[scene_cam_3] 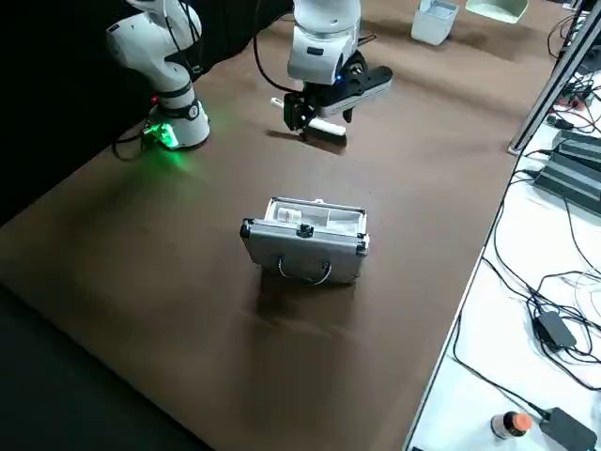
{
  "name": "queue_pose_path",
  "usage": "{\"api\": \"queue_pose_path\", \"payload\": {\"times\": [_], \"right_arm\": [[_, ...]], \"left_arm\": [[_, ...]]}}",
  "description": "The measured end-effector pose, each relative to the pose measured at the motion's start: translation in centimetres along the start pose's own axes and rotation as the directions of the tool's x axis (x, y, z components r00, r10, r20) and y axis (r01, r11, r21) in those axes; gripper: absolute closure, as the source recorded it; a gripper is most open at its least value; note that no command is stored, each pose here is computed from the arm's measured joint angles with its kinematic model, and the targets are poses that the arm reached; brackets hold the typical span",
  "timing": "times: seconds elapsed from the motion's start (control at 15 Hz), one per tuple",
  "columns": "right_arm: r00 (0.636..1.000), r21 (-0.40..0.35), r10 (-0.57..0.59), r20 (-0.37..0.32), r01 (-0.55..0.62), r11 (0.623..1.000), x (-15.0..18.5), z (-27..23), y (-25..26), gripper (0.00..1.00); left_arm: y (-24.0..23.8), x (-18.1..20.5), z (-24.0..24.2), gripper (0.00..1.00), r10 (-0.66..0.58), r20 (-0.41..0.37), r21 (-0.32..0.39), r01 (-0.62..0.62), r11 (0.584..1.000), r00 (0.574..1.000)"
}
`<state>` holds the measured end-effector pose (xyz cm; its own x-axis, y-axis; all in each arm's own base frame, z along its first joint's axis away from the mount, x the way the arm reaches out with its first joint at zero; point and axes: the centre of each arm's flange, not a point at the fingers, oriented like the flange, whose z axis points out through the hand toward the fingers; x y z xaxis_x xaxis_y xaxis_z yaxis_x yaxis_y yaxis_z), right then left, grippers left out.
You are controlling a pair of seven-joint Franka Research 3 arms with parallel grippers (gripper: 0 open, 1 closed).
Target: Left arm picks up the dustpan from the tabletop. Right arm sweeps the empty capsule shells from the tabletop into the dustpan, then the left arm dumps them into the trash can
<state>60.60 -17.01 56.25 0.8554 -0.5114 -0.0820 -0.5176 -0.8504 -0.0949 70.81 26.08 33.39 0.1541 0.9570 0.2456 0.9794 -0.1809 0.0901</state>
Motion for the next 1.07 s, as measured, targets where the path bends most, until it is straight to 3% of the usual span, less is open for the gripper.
{"api": "queue_pose_path", "payload": {"times": [0.33, 0.73, 1.07], "right_arm": [[1.0, 0.001, -0.008, 0.002, 0.008, 1.0, 0.1, 0.4, -0.5, 0.0], [0.999, -0.005, -0.018, 0.034, 0.018, 1.0, 0.6, 2.4, -1.3, 0.0], [0.998, -0.006, -0.052, 0.036, 0.053, 0.999, 0.0, 2.4, -3.3, 0.0]], "left_arm": [[-0.2, 1.8, 2.8, 0.67, -0.022, -0.027, -0.001, 0.022, 1.0, 0.999], [-0.4, 0.3, 7.2, 0.67, 0.016, -0.03, 0.035, -0.015, 0.999, 0.999], [-0.3, 0.1, 7.7, 0.66, 0.024, -0.036, 0.031, -0.023, 0.999, 0.999]]}}
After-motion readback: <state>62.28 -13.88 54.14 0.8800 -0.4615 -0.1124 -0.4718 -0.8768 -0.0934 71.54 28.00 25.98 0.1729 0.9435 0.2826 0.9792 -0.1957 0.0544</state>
